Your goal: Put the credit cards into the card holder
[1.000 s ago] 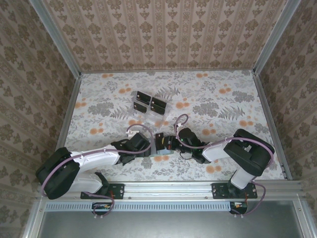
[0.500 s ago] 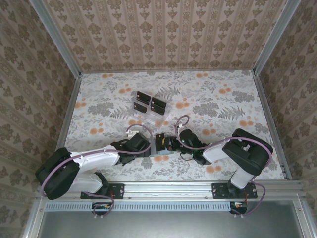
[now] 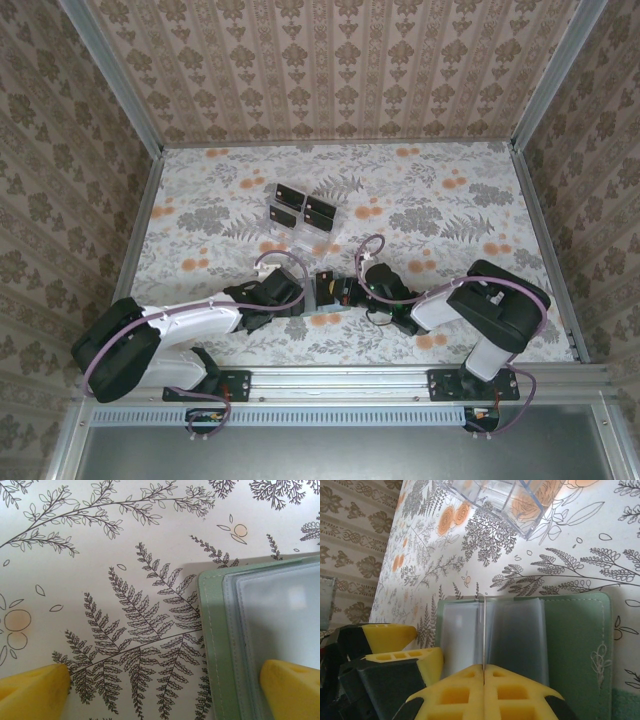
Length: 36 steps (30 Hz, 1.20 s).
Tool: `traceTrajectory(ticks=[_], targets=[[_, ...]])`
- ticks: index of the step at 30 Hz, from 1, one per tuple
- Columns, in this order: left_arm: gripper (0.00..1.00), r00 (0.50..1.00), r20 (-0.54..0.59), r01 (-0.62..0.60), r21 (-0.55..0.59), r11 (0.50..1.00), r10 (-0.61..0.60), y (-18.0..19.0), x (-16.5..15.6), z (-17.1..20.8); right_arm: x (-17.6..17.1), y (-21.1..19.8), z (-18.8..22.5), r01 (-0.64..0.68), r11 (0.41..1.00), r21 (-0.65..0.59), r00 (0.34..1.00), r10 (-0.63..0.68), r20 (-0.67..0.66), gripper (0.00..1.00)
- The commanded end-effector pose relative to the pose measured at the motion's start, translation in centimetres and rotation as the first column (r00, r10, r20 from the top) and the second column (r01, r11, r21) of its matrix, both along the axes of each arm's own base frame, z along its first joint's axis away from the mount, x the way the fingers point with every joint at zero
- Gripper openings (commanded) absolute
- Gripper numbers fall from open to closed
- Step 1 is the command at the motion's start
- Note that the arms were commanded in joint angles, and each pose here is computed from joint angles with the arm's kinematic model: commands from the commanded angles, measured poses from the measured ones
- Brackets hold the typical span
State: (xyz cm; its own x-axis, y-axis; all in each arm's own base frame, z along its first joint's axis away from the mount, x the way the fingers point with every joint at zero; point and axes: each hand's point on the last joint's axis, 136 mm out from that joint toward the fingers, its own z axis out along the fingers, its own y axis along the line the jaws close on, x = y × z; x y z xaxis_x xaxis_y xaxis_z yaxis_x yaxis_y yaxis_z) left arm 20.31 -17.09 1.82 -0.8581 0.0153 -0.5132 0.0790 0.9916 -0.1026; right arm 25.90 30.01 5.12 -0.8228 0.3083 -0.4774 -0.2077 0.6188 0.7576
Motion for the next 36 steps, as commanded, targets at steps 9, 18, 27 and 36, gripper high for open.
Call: traceTrajectory(ticks=[9,18,27,36], targets=[[1.00,0.992,-0.128,0.006,0.155,0.988,0.014,3.9,-3.1,-3.0,-0.5,0.0,-1.3,-0.005,1.000,0.024,1.000,0.006,-0.031,0.00],[1.00,0.992,-0.129,0.006,0.155,0.988,0.015,3.9,-3.2,-3.1,-0.6,0.0,-1.2,-0.005,0.999,0.035,1.000,0.006,-0.030,0.00],[1.00,0.992,-0.129,0.007,0.155,0.988,0.013,3.9,-3.2,-3.1,-0.1,-1.0,-1.3,0.022,1.000,-0.005,1.000,-0.022,-0.016,0.00],[1.00,0.992,-0.129,0.006,0.153,0.988,0.014,3.9,-3.2,-3.1,1.0,-0.9,-1.2,0.041,0.999,-0.004,0.999,-0.041,-0.004,0.00]])
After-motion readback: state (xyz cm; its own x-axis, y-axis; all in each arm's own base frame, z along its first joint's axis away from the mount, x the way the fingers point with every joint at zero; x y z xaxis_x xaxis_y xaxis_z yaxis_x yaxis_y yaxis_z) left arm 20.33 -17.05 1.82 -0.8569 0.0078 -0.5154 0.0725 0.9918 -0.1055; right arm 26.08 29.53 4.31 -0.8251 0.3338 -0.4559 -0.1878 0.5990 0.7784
